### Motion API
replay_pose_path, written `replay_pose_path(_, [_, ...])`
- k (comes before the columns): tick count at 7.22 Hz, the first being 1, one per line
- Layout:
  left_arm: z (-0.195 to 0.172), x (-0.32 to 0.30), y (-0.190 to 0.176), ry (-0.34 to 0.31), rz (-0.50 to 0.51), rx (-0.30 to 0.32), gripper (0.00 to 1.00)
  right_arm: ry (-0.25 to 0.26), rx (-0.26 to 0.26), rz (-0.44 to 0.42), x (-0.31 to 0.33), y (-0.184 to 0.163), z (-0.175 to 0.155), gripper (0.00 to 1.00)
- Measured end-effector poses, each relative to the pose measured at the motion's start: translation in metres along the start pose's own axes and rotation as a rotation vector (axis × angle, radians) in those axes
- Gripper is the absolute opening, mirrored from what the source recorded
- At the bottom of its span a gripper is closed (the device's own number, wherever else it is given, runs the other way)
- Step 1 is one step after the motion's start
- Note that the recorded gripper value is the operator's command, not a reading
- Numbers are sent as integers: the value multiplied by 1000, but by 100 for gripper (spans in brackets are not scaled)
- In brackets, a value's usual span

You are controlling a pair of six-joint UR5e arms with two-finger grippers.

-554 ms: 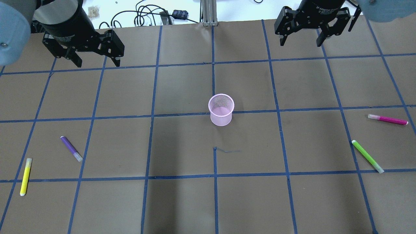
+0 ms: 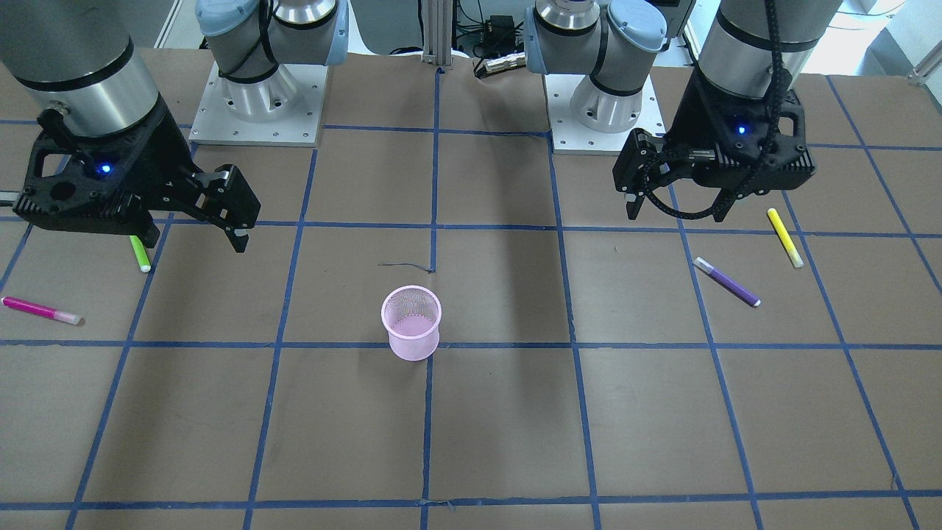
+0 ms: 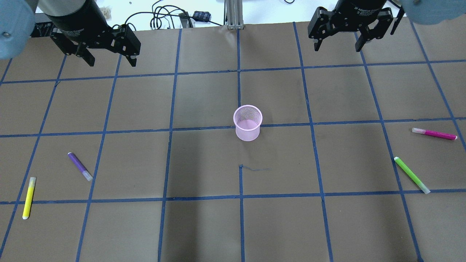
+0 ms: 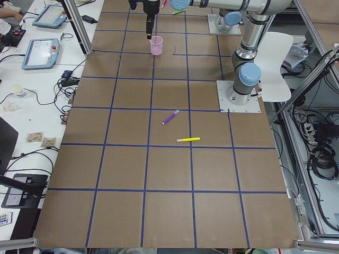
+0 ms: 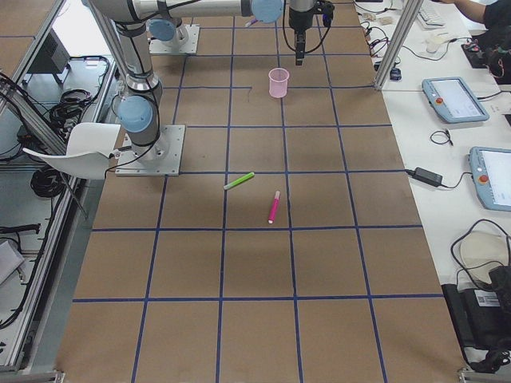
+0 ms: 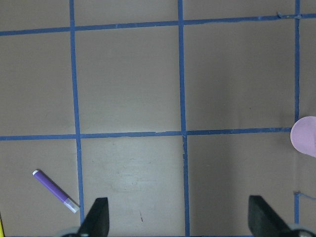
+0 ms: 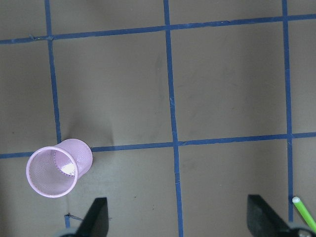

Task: Insert purple and pink pens into pink cup

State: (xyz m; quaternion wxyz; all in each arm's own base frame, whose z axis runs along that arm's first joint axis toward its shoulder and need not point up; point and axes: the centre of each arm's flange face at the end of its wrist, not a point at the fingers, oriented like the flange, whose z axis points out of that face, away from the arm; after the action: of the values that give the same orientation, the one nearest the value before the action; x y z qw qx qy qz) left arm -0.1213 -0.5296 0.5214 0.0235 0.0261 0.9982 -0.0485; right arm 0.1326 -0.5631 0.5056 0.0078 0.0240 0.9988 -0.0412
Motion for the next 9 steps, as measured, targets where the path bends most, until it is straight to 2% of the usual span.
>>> replay_pose_path(2, [4, 0, 1, 9, 0, -8, 100, 0, -15, -106, 55, -10, -1, 100])
replay_pose_path(5, [14, -6, 2, 45, -8, -20, 100, -23, -78, -425, 225, -2, -1, 100])
replay_pose_path(7, [26, -28, 2, 49, -49, -46, 100, -78, -95, -679, 334, 12, 23, 100])
replay_pose_path(9, [69, -81, 10, 63, -153, -128, 100, -173, -49, -951, 413, 18, 67, 100])
